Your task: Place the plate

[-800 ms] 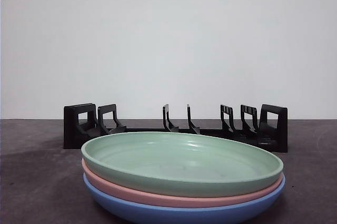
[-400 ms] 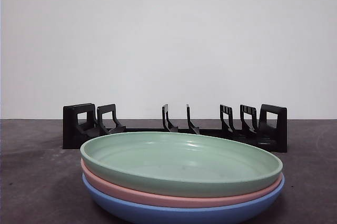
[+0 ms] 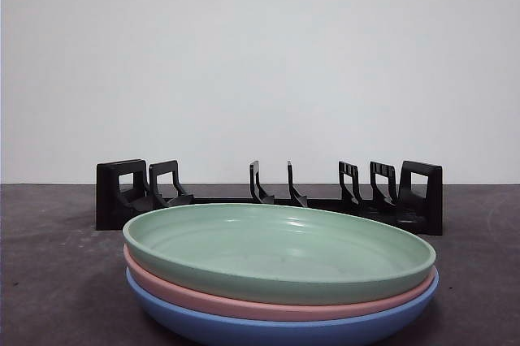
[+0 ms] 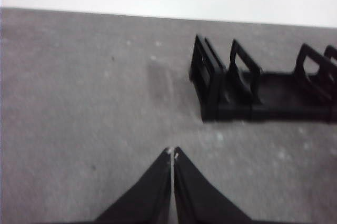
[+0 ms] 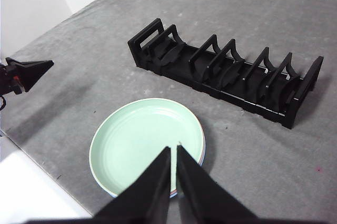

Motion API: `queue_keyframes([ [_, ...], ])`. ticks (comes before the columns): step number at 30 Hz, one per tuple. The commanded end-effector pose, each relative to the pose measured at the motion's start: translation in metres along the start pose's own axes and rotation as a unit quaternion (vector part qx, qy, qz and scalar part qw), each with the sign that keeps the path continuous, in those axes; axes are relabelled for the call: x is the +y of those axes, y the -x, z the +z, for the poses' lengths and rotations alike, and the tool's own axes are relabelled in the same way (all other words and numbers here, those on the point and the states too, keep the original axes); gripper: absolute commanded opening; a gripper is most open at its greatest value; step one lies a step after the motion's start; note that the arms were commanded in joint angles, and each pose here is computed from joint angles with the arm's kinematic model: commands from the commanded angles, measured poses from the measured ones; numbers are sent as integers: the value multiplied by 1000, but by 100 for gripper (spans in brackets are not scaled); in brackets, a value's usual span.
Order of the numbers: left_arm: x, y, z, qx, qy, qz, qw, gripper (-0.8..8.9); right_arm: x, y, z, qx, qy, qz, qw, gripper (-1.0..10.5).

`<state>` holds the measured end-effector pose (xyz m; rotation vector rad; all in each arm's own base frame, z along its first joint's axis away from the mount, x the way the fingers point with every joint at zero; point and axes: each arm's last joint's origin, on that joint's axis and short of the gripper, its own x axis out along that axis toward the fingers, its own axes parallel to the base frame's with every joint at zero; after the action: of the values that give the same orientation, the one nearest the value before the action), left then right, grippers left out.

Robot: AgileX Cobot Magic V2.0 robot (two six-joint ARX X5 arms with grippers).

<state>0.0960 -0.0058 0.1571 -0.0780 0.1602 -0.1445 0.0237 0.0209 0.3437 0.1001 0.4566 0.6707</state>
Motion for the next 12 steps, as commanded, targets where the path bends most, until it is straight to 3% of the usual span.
queue_keyframes([
  [1, 1, 0, -4, -9, 6, 10, 1000, 6, 1, 2, 3, -9, 5, 5, 1000, 16],
  [7, 4, 0, -8, 9, 10, 54, 998, 6, 1, 2, 3, -9, 5, 5, 1000, 16],
  [12, 4, 0, -7, 7, 12, 56, 998, 6, 1, 2, 3, -9, 5, 5, 1000, 16],
])
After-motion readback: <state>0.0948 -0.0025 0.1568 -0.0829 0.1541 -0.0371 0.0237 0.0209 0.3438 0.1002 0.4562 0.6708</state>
